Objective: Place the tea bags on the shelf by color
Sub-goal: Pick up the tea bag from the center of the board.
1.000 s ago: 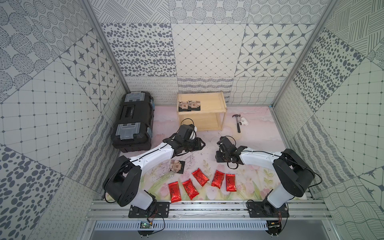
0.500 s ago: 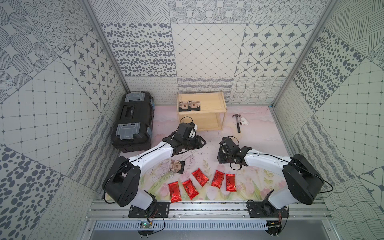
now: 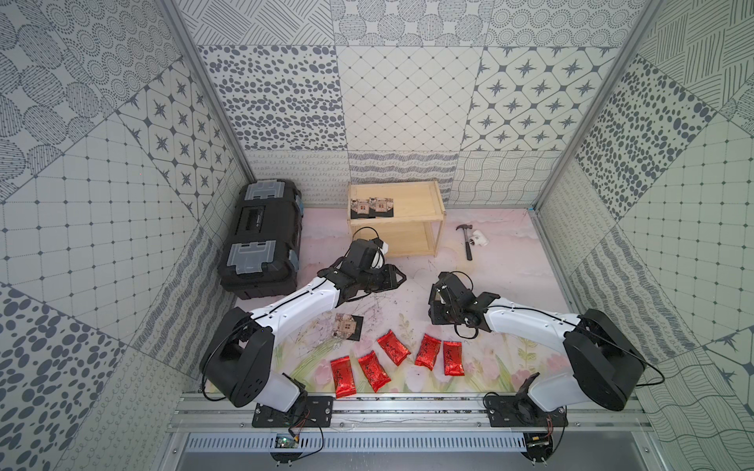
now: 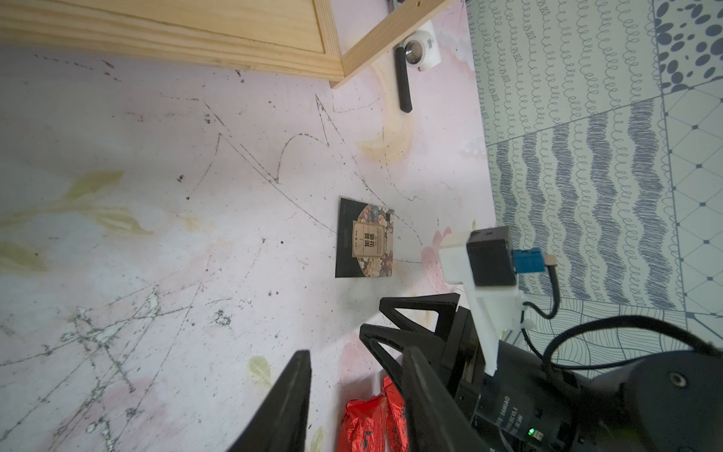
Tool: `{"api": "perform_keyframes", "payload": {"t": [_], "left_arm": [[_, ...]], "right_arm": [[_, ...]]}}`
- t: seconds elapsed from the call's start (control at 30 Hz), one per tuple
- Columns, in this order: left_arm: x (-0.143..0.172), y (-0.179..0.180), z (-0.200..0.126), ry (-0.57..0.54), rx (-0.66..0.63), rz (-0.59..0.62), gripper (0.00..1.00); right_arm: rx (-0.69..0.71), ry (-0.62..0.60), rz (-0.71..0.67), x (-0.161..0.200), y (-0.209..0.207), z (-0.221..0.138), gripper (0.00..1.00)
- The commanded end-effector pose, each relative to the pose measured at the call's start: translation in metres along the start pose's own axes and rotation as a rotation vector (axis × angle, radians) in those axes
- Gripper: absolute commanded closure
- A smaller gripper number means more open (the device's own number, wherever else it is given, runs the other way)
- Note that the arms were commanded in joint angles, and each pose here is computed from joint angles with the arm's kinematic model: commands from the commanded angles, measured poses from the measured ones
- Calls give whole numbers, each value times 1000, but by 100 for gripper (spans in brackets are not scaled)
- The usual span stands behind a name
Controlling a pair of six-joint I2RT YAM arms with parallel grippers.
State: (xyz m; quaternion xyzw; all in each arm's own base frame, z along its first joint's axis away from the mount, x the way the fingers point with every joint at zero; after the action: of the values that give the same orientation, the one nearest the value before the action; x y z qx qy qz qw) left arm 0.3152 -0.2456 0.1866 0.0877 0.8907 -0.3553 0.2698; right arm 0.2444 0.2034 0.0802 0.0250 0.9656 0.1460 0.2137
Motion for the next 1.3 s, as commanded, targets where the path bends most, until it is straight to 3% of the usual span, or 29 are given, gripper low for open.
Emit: {"api": "perform_keyframes", "payload": {"t": [0.0, 0.4, 0.87, 1.27], "left_arm": [[-8, -3, -3, -19, 18, 24, 56], [-13, 1, -6, -34, 24, 15, 56], [-9, 4, -4, -26, 25, 10, 56], [-9, 3, -4, -24, 25, 12, 55]], "right_arm": [[-39, -22, 14, 1, 3, -5, 54], [14, -15, 56, 10, -16, 10, 53], [20, -97, 183, -24, -52, 17, 55], [-61, -125, 199, -42, -50, 26, 56]]}}
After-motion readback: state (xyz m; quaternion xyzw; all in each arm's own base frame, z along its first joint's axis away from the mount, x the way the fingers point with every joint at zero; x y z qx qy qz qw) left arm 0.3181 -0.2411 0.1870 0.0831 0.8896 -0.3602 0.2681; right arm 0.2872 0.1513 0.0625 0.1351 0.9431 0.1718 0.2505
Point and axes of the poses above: each gripper's point midway between its finger pads, its own z axis out along the fingers, its own y axis along the line the jaws close on, x = y × z, the point moved 4 cm from there along -z, back along the fingers, and after that the axes turned 9 degrees about z, right-handed, at the moved point
